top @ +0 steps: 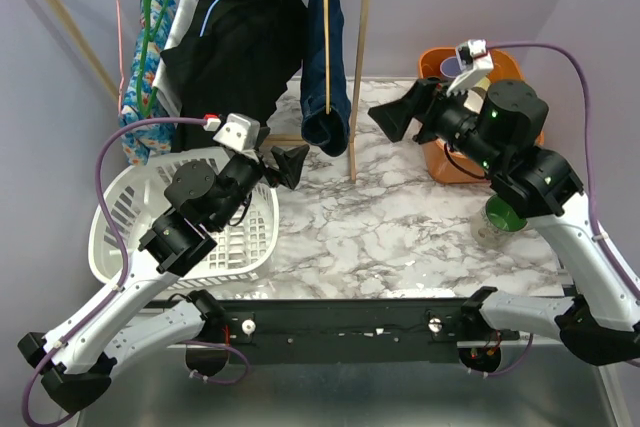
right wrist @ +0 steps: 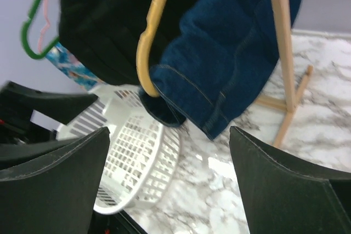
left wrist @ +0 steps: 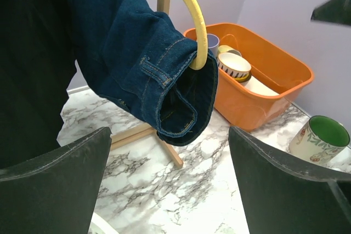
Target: Remove the skirt from the hanger
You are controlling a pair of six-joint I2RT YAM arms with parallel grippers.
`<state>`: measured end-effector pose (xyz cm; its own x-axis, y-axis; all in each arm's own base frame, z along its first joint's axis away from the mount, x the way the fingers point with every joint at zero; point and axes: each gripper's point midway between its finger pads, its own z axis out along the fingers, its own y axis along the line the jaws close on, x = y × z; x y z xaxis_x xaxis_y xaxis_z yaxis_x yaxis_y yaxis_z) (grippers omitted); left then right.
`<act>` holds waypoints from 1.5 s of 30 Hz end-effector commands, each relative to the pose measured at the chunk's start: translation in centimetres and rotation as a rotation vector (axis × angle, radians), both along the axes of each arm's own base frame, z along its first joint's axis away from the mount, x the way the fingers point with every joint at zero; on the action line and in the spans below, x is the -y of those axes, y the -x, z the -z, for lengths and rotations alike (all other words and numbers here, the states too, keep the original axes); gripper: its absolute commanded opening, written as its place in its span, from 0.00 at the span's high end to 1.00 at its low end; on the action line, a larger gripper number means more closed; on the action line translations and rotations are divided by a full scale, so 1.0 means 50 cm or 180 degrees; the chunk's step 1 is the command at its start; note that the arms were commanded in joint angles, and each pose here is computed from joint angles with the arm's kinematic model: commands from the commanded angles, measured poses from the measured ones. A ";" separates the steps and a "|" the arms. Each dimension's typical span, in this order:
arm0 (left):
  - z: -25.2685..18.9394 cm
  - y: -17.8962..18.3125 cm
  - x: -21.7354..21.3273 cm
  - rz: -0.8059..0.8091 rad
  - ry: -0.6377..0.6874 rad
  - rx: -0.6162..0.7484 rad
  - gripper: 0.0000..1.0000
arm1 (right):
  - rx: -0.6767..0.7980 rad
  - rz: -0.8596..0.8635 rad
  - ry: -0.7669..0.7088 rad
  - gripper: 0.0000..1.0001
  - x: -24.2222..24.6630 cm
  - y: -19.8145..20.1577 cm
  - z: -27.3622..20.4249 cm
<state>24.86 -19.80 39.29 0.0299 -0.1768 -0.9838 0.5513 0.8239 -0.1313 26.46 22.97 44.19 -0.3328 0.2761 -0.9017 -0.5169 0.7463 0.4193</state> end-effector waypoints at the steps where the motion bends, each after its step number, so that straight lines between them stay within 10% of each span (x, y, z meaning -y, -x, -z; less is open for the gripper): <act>1: 0.001 -0.013 -0.019 -0.0200 0.0010 0.0009 0.01 | 0.0114 -0.0275 -0.0154 0.10 -0.050 -0.009 -0.070; 7: -0.002 -0.012 -0.032 -0.0280 0.0050 0.0053 0.01 | 0.0075 -0.0604 -0.0187 0.37 -0.151 -0.076 -0.107; 24: -0.001 -0.005 -0.010 -0.0096 0.0048 0.0033 0.01 | -0.0254 -0.0493 -0.0141 0.49 -0.256 -0.215 -0.013; 34: 0.017 -0.015 0.007 -0.0044 -0.0033 -0.0027 0.01 | 0.0022 -0.0546 -0.0339 0.99 -0.247 -0.198 -0.078; 45: -0.015 -0.048 0.010 -0.0223 -0.0104 -0.0066 0.01 | 0.0142 -0.0457 -0.0681 0.99 -0.223 -0.176 -0.161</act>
